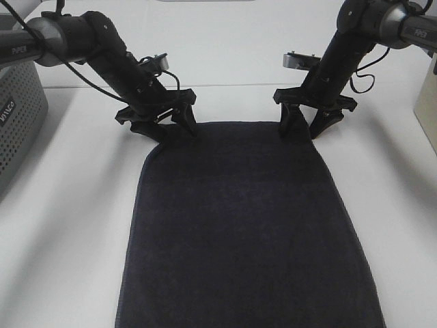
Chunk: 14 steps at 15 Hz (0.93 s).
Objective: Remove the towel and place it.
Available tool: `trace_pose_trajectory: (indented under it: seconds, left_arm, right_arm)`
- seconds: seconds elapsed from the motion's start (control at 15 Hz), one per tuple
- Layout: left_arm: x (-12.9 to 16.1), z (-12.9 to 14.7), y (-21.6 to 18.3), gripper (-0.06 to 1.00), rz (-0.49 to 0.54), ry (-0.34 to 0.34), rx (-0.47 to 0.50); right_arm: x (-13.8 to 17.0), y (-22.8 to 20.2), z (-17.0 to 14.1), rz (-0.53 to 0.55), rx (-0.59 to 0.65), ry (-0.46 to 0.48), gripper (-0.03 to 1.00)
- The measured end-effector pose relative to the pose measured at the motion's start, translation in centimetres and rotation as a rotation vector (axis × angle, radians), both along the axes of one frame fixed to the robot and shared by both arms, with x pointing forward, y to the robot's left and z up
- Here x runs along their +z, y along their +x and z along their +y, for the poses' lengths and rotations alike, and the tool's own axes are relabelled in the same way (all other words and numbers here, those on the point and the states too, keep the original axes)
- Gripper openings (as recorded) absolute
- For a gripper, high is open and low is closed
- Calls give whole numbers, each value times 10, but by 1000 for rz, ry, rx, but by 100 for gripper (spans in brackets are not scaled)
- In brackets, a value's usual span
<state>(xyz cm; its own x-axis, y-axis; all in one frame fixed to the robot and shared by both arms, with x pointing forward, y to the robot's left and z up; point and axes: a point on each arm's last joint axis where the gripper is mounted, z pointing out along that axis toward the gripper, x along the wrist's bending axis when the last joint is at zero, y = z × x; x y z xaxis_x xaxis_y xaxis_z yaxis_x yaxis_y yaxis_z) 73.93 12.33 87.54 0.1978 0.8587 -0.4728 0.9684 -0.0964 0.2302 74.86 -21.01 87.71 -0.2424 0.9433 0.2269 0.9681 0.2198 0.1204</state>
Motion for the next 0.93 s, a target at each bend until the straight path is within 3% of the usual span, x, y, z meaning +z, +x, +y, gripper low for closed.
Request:
trace_pose_trajectory:
  seconds: [0.2,0.47,0.53,0.73,0.93]
  left_arm:
    - [-3,-4,0,52,-8,4,6]
    - [-9,-1,2,6,-38,41,-26]
    - [-9,-1,2,2,-53,46,-52]
    - [-9,0,2,1,-95,70,-118]
    - [7,3,14,1,-197,156,-161]
  right_arm:
    - [-1,1,-2,-11,-18,-32,51]
    - [-2,2,-6,-23,-17,-77,8]
    - [-2,2,-6,-22,-20,-76,1]
    - [-2,3,-6,-29,-28,-73,1]
    - [16,15,-5,-135,-44,-61,1]
